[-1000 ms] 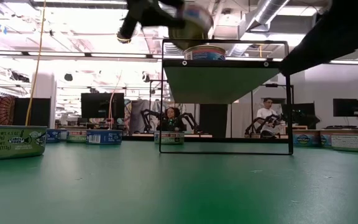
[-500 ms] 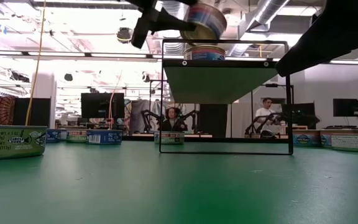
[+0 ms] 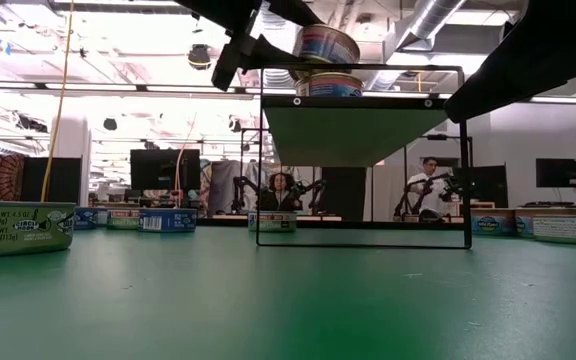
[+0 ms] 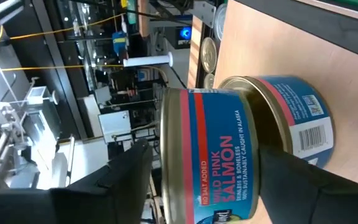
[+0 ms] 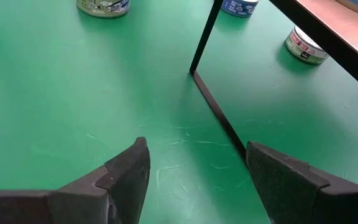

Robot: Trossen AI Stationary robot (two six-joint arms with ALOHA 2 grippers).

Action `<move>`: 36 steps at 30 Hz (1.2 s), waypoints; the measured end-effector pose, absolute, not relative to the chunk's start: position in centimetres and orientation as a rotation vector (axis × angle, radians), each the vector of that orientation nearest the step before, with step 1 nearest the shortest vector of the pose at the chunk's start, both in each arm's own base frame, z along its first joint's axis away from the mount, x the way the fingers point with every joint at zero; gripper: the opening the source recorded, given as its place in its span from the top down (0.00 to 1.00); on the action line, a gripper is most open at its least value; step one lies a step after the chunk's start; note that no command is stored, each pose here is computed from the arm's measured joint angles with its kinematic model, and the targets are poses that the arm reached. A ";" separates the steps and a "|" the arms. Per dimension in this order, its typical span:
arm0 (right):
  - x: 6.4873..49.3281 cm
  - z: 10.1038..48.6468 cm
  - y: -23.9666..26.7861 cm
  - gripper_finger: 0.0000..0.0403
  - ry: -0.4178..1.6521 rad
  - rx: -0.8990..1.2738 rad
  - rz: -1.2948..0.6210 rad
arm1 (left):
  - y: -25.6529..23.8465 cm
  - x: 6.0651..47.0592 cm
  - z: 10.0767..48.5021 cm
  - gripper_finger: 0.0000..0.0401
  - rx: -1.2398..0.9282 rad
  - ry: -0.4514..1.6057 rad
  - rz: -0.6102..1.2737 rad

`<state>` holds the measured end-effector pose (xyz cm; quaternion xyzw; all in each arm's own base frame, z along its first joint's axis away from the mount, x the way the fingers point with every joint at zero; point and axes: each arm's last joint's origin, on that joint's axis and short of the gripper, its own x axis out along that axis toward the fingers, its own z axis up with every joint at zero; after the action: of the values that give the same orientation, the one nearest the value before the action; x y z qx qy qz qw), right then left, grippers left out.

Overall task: Stack canned seafood by type on shelf
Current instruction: Stack the blue tuna can on top of the blue tuna can on the shelf

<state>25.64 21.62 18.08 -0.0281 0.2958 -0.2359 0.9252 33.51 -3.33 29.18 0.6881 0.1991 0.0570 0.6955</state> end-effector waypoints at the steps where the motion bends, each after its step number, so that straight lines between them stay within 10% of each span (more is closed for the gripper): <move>1: 25.6 18.1 21.6 0.28 0.607 -0.057 -0.484 | -3.3 33.5 29.2 0.34 1.534 0.443 0.128; 36: 25.9 18.1 21.5 0.28 0.600 -0.052 -0.483 | -3.3 33.8 31.6 0.28 1.137 0.471 -0.029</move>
<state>25.94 21.51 18.15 -0.0255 0.2926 -0.2355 0.9264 33.79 -3.27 31.62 0.5331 0.2210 -0.0137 0.8165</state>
